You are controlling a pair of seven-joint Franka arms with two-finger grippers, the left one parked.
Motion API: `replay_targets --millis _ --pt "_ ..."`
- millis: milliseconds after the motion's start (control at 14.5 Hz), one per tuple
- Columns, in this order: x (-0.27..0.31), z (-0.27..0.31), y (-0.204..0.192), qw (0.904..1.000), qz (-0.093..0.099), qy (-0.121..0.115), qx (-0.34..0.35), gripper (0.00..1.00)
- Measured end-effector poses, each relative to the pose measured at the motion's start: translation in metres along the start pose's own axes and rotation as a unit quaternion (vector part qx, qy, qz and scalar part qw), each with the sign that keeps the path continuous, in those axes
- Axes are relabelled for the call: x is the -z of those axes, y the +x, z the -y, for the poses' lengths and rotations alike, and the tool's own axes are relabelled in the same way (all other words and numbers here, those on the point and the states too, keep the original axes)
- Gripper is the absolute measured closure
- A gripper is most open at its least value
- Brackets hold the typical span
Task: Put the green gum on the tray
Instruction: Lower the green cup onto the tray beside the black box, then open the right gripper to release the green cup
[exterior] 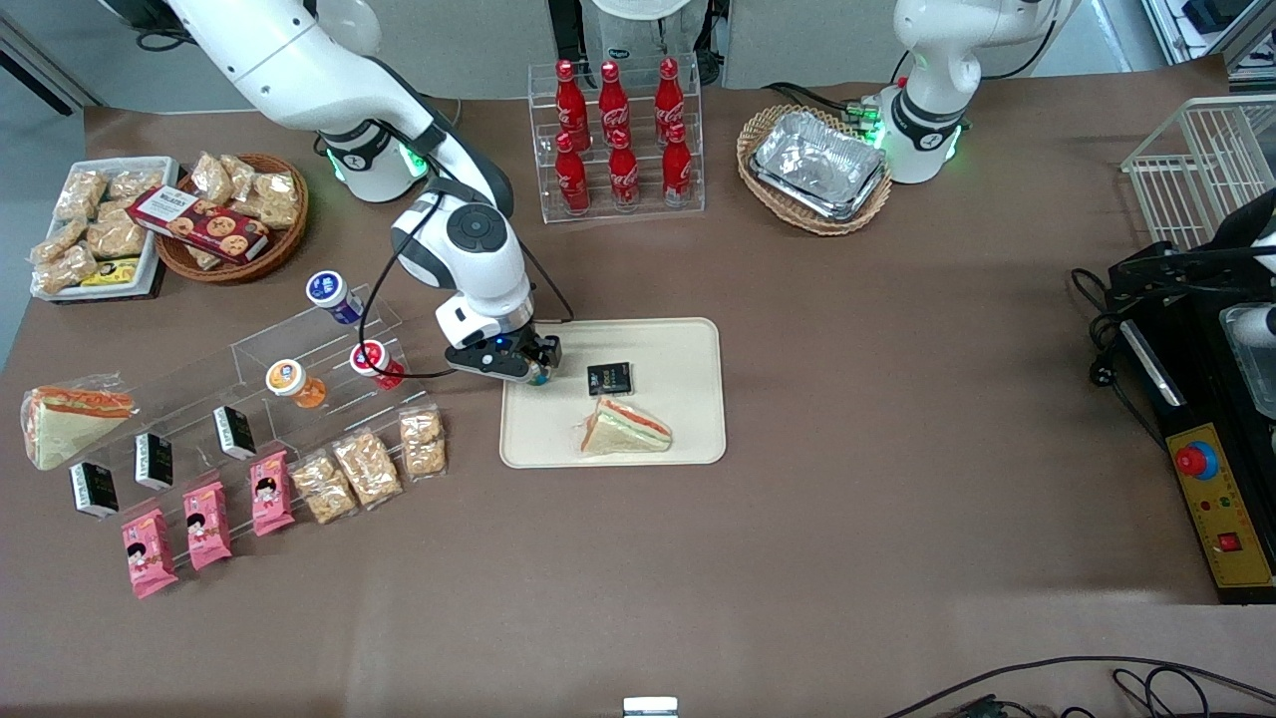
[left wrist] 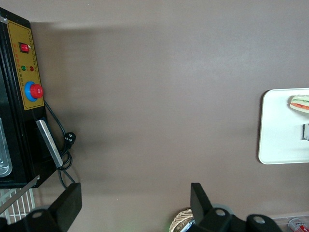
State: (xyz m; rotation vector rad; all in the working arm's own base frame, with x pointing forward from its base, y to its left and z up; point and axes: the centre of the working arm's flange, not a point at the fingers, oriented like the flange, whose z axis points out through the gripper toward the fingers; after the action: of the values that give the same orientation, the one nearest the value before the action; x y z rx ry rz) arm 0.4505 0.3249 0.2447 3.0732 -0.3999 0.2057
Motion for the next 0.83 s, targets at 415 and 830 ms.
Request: replay_targets --millis 415,830 --pt "0.049 -0.006 0.032 0.9995 0.028 -0.01 0.012 0.15" --pt "0.186 -0.065 0.14 0.9936 0.101 0.004 0.05 0.14"
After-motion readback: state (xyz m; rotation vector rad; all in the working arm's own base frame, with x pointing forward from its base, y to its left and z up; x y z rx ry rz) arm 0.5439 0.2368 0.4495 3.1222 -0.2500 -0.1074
